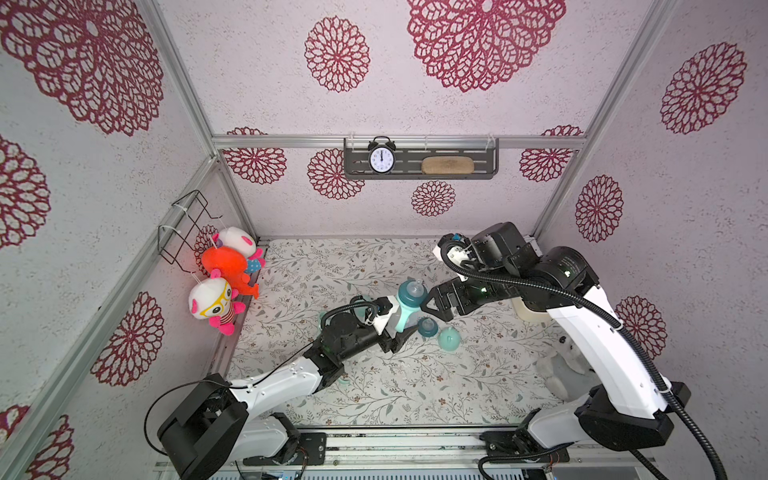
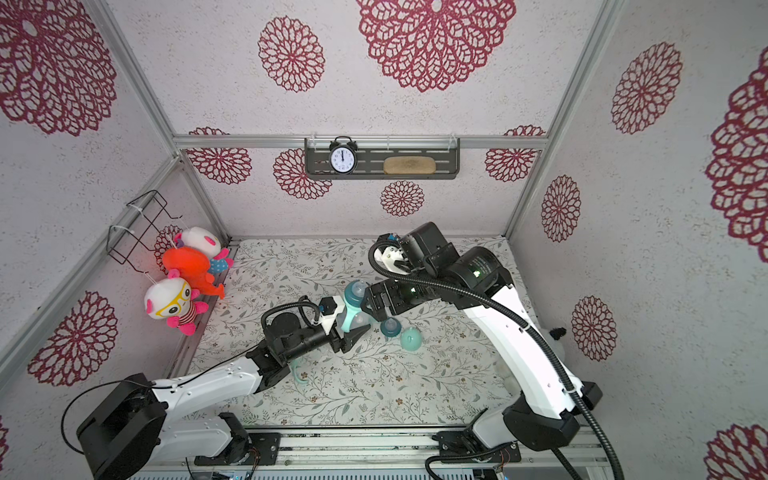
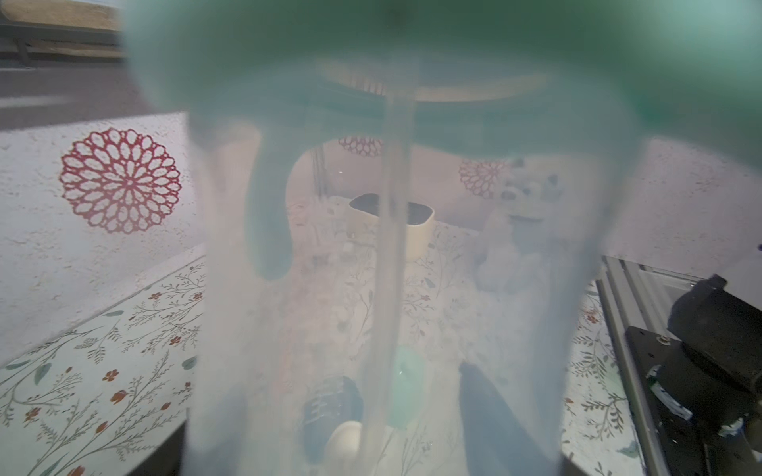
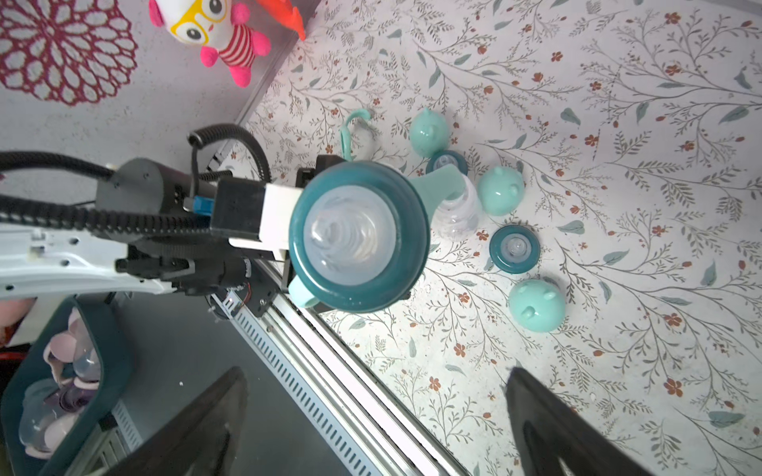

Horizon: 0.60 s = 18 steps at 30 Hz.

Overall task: Assemble the baby bottles
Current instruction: Screw the nipple onto the baby bottle.

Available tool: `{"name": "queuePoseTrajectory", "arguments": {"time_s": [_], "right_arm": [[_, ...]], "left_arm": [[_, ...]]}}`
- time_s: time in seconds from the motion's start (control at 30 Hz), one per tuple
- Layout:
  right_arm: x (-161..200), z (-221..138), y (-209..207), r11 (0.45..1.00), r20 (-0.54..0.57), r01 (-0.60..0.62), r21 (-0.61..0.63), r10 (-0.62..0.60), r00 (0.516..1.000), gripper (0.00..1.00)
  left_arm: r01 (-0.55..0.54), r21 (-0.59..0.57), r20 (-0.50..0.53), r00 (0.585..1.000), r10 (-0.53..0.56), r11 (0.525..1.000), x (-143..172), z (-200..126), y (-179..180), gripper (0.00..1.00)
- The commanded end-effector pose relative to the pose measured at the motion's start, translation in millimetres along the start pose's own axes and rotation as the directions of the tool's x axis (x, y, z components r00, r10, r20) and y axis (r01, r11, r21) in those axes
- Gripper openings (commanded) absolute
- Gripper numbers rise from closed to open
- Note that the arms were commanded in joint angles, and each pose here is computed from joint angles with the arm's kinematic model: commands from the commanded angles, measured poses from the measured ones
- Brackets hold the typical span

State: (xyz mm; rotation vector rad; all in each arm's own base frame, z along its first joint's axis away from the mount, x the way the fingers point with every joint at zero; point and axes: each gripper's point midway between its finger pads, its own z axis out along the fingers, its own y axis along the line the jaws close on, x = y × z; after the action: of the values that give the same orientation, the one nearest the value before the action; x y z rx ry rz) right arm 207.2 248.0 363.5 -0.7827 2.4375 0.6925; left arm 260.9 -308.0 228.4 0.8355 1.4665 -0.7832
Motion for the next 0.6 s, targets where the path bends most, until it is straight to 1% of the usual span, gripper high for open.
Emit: {"name": "queuePoseTrajectory", "arguments": {"time_s": [0.0, 0.1, 0.2, 0.3, 0.43, 0.57], "right_arm": [[-2.6, 1.5, 1.6, 0.994, 0.029, 0.112, 0.0, -0.112, 0.993, 0.97], [-2.6, 4.1, 0.9, 0.987, 0.037, 0.16, 0.019, -0.161, 0.986, 0.94], [3.5, 13.0, 0.9, 0.977, 0.004, 0.211, 0.035, -0.212, 0.977, 0.94], [7.9, 22.3, 5.3, 0.968, -0.023, 0.252, 0.012, -0.252, 0.967, 0.94], [9.8, 32.2, 8.4, 0.957, -0.045, 0.289, 0.0, -0.289, 0.956, 0.95], [10.6, 47.1, 4.9, 0.954, -0.064, 0.298, 0.003, -0.298, 0.953, 0.95]], "left_arm": [[0.038, 0.07, 0.0, 0.999, -0.038, 0.997, 0.6, -7.1, -11.7, 0.0], [0.058, 0.078, -0.023, 0.998, -0.057, 0.995, 10.8, -9.5, -14.0, 0.0], [0.078, 0.082, -0.032, 0.997, -0.075, 0.994, 15.6, -12.1, -15.8, 0.0], [0.093, 0.078, -0.036, 0.995, -0.09, 0.993, 18.4, -16.5, -16.6, 0.0], [0.101, 0.079, -0.043, 0.994, -0.098, 0.992, 22.2, -19.6, -17.9, 0.0], [0.106, 0.078, -0.049, 0.993, -0.103, 0.991, 25.8, -21.8, -19.6, 0.0]]}}
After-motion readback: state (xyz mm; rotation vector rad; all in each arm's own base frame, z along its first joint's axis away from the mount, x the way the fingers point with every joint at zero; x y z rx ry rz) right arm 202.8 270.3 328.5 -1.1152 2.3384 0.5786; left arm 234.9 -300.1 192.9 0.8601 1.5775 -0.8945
